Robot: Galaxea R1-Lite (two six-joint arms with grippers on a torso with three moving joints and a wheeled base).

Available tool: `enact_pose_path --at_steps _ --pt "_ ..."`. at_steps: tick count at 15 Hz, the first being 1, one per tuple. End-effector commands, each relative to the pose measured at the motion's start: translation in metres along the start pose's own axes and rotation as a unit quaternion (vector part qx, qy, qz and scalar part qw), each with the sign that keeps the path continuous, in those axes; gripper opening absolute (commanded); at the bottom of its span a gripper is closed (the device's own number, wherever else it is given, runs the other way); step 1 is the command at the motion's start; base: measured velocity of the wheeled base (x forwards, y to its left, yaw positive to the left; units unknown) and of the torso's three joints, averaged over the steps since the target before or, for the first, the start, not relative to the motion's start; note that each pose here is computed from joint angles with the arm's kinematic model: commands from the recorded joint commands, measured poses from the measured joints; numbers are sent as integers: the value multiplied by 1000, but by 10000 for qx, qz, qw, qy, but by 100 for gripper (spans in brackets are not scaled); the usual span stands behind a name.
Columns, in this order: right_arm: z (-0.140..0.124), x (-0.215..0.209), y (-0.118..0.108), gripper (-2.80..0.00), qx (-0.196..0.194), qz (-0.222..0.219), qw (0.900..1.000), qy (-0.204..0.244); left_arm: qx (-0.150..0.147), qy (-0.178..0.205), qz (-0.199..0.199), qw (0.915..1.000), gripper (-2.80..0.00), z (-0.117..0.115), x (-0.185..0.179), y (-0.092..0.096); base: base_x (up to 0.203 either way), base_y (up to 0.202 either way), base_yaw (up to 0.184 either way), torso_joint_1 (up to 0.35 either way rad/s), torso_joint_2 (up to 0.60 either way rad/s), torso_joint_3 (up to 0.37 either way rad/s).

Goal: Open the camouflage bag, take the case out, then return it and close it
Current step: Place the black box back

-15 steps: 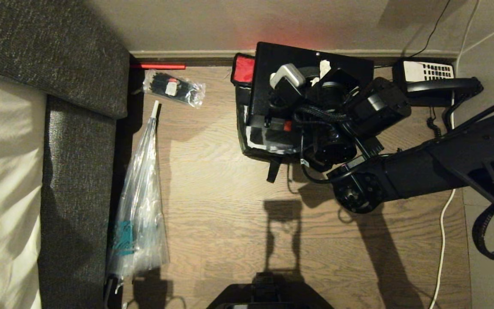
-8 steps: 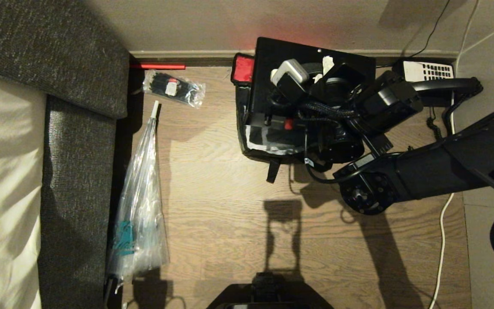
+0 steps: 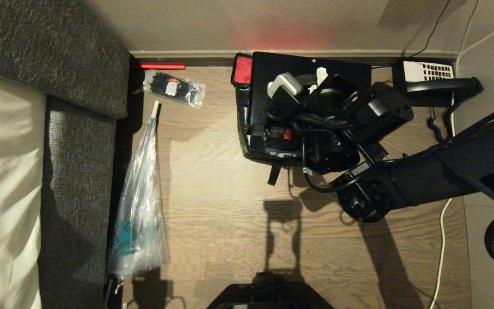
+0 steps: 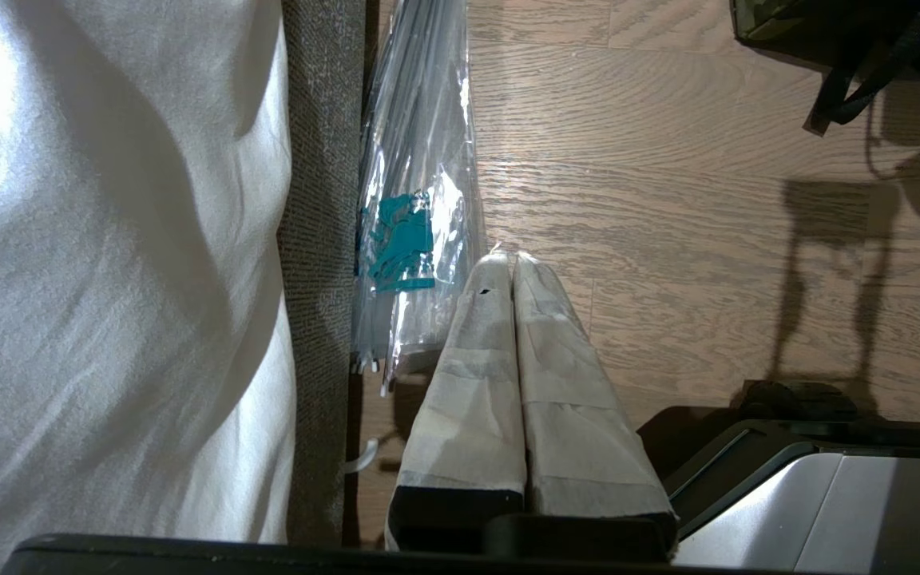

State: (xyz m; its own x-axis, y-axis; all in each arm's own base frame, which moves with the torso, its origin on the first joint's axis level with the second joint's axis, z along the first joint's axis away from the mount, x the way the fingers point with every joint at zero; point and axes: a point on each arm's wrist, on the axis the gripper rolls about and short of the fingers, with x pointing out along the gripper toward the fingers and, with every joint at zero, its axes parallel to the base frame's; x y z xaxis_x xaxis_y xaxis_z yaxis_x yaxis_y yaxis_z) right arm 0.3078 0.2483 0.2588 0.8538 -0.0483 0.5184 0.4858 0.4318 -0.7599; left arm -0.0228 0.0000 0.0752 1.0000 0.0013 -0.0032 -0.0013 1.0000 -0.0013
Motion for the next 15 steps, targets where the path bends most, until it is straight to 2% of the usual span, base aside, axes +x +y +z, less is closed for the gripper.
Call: enact_pose_path --at_steps 1,10,15 --pt "-1 -1 7 -280 -79 35 10000 25 -1 -4 1 10000 -280 0 0 0 0 0 0 0 0 0" --pt "-4 -2 32 -280 -160 135 9998 37 -1 2 1 10000 -280 0 0 0 0 0 0 0 0 0" --pt "-4 -3 29 -280 -105 95 9999 46 -1 2 1 10000 -280 0 0 0 0 0 0 0 0 0"
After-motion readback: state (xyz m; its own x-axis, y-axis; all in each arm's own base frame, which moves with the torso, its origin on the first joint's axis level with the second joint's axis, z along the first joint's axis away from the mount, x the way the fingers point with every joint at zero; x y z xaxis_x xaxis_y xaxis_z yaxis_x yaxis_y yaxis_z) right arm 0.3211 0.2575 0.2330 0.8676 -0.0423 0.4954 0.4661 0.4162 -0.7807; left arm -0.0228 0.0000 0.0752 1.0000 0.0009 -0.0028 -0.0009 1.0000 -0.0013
